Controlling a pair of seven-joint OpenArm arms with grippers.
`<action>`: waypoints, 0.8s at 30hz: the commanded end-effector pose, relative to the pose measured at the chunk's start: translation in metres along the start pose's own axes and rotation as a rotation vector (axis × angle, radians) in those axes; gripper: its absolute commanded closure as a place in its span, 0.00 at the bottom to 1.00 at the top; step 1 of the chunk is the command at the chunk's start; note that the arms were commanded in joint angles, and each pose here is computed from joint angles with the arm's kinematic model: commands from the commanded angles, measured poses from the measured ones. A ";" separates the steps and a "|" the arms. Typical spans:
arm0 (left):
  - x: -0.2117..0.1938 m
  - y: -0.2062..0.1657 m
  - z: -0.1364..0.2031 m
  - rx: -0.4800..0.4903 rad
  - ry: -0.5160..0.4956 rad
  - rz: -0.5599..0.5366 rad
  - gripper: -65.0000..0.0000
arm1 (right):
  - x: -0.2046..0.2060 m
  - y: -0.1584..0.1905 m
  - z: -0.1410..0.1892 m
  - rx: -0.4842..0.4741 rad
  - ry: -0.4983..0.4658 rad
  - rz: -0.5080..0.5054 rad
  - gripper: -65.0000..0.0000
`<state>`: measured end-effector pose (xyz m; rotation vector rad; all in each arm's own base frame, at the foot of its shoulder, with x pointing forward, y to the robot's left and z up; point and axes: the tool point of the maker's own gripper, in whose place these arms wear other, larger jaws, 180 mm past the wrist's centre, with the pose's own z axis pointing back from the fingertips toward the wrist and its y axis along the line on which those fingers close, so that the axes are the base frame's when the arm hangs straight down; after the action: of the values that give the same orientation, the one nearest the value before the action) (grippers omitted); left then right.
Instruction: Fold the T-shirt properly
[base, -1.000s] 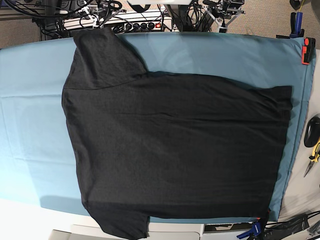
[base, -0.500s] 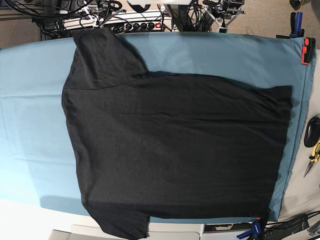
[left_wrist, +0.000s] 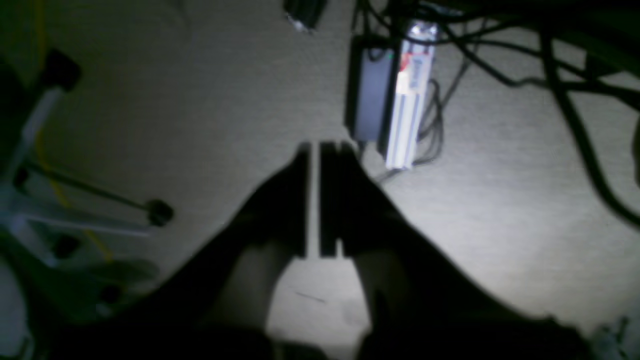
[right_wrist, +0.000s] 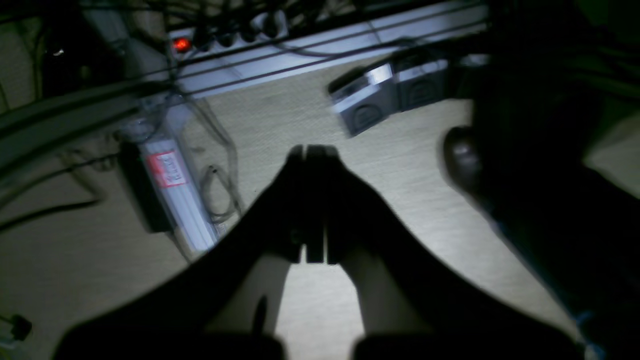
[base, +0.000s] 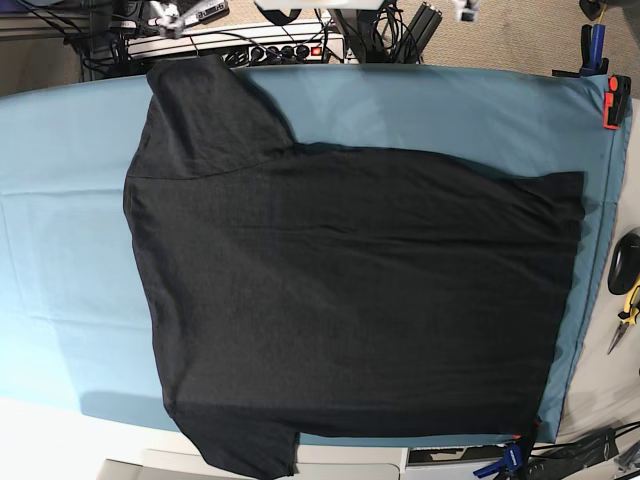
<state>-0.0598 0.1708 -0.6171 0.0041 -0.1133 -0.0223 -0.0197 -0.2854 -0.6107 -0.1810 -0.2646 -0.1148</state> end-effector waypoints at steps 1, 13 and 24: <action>-0.013 0.008 0.010 0.008 0.002 -0.015 0.97 | -0.001 -0.016 0.007 -0.025 -0.017 0.023 1.00; 0.013 0.057 0.133 0.033 -0.195 -0.190 0.97 | 0.030 -0.074 0.100 -0.057 -0.191 0.122 1.00; 0.112 0.071 0.213 -0.117 -0.368 -0.169 0.97 | 0.119 -0.113 0.195 -0.062 -0.426 0.075 1.00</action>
<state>0.0288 0.2382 -0.3973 -0.1079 -0.4706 -0.1874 0.0295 -0.3651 -0.3814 -0.2680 -0.6649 -0.0130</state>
